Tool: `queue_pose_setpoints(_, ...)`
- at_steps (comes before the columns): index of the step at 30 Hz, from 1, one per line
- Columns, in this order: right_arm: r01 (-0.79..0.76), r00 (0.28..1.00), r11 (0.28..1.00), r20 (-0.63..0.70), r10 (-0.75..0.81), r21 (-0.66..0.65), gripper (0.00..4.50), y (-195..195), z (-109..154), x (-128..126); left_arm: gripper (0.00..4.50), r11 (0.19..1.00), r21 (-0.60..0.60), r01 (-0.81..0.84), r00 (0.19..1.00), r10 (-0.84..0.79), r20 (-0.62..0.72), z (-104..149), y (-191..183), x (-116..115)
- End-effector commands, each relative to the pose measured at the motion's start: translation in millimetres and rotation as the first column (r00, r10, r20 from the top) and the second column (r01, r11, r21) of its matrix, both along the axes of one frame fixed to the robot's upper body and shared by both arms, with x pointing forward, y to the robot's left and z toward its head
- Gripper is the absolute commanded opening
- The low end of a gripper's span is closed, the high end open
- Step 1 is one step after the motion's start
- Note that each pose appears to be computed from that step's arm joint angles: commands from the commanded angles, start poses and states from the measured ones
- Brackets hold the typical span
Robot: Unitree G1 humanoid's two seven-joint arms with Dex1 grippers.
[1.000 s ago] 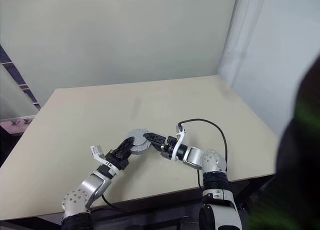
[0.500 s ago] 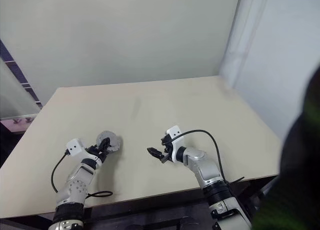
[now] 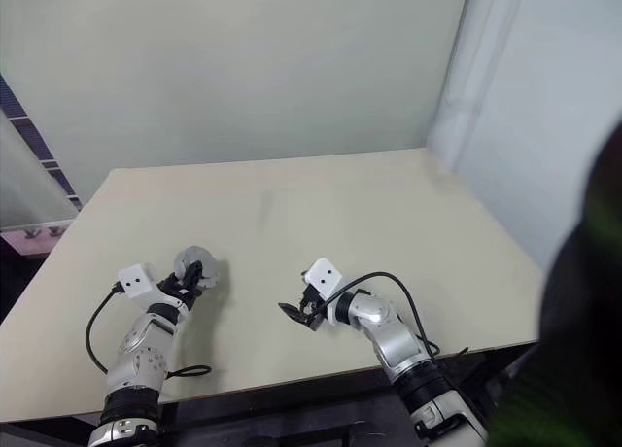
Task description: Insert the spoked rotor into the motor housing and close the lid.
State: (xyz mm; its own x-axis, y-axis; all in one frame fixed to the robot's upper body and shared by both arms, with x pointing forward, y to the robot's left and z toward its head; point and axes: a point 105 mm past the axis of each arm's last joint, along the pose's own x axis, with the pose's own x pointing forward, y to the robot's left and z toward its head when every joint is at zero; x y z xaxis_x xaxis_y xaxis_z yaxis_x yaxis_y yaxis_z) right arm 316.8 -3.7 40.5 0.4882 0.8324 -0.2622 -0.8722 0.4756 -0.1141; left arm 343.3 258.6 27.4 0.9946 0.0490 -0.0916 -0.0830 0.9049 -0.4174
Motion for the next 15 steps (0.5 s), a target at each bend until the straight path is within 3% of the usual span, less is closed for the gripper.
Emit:
queue_pose_setpoints(1, -0.024, 0.997, 0.999, 0.077, 0.023, 0.021, 4.5, 5, 18, 1, 1.96, 0.998, 0.061, -0.028, 0.988, 0.019, 0.153, 44, 13, 8)
queue_pose_setpoints(13, -0.017, 0.998, 1.0, 0.067, 0.016, 0.017, 4.5, 5, 15, 2, 1.96, 0.991, 0.109, -0.081, 0.996, 0.076, 0.053, 22, 28, 0)
queue_pose_setpoints(15, -0.016, 0.998, 1.0, 0.066, 0.015, 0.018, 4.5, 5, 15, 2, 2.68, 0.988, 0.122, -0.097, 0.995, 0.095, 0.024, 17, 32, -1)
